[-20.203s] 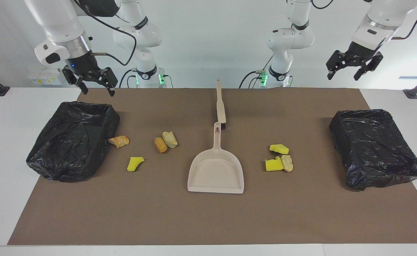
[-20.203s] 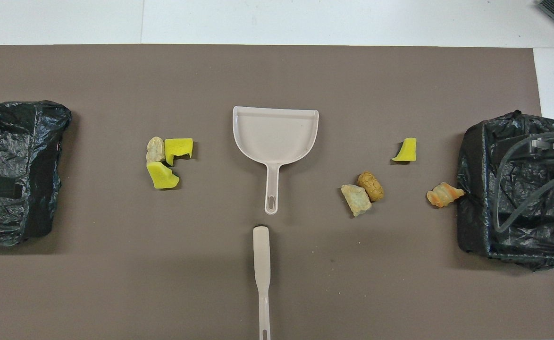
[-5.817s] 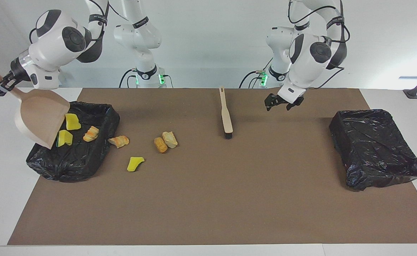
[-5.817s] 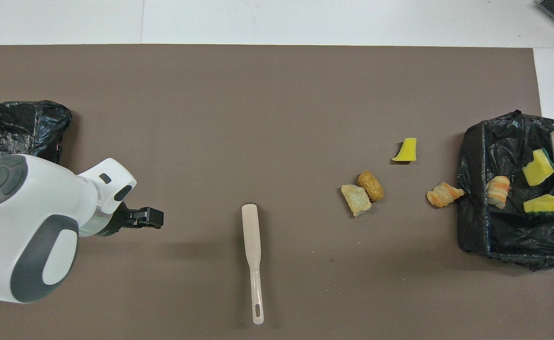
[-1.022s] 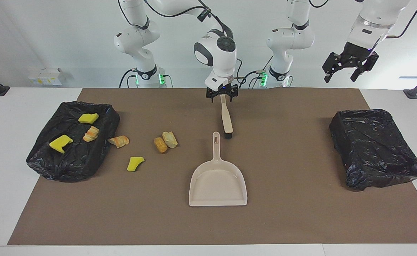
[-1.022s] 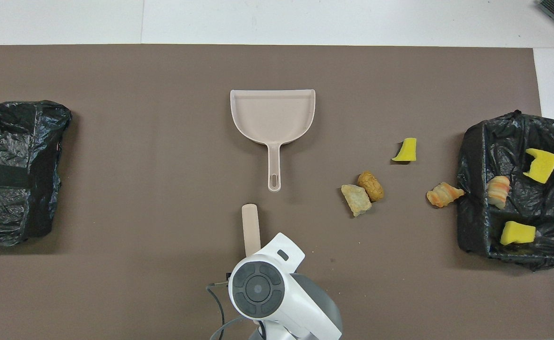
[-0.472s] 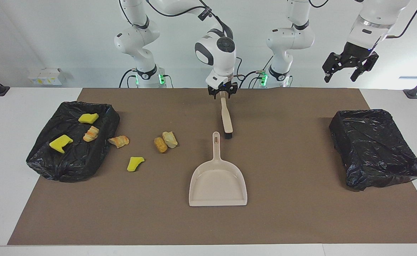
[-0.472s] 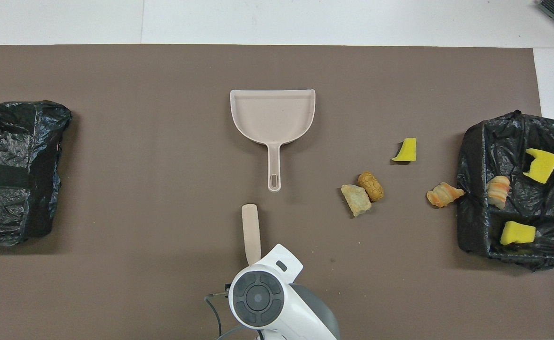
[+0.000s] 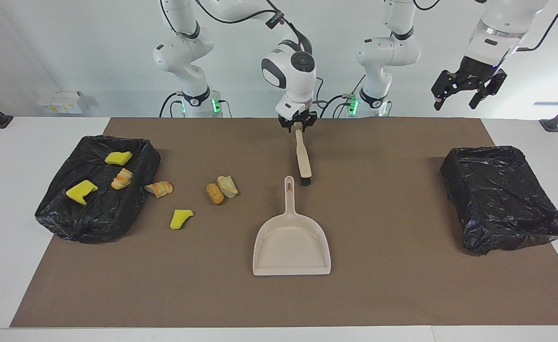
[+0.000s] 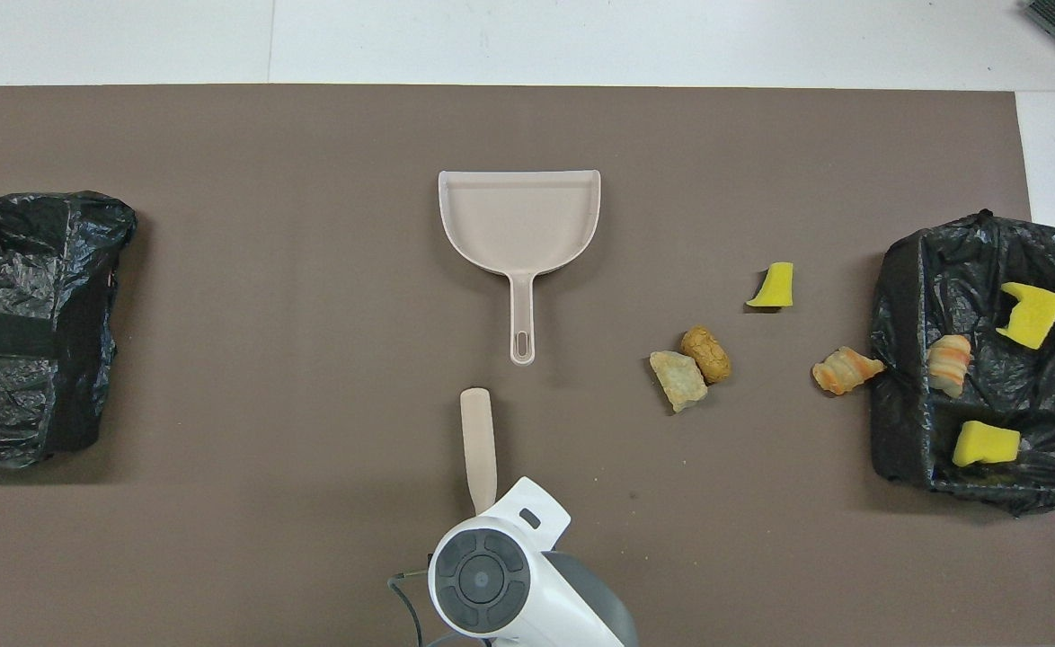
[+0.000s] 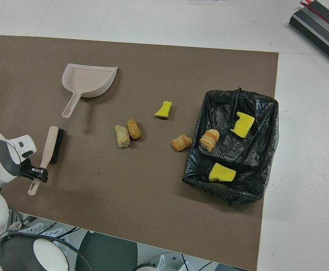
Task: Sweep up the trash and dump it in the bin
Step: 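Release the dustpan and grasp the brush handle with the right gripper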
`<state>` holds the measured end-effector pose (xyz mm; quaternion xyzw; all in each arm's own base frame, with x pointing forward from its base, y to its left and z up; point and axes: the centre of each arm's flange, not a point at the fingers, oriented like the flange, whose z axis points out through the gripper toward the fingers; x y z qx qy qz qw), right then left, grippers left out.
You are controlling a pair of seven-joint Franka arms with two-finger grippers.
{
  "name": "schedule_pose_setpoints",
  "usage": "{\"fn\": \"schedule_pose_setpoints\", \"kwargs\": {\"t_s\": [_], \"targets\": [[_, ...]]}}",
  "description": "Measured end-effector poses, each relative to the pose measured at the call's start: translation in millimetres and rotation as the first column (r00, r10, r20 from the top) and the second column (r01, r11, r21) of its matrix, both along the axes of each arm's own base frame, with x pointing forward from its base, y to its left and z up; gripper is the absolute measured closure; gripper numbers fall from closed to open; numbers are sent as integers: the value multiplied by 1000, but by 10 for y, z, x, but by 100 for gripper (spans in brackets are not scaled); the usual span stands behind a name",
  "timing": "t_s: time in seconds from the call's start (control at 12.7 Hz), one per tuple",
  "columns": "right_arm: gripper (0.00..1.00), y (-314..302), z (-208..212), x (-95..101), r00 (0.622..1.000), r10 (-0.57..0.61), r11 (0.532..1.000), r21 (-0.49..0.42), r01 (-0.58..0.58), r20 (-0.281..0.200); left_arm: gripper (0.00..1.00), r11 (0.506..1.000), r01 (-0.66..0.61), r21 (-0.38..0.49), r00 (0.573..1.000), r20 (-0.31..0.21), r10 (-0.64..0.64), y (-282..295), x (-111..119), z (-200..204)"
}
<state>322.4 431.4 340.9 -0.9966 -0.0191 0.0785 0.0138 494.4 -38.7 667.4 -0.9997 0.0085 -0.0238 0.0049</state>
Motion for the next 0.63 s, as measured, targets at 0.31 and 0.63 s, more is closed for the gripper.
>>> {"fn": "schedule_pose_setpoints", "kwargs": {"t_s": [0.31,0.63], "targets": [[74,31,36,18,1000,-16,1000,22,16,-5,0,1000,0,0,1000,0,0,0,0,0],[74,27,337,104,999,-21,1000,-1,21,-36,0,1000,0,0,1000,0,0,0,0,0]]}}
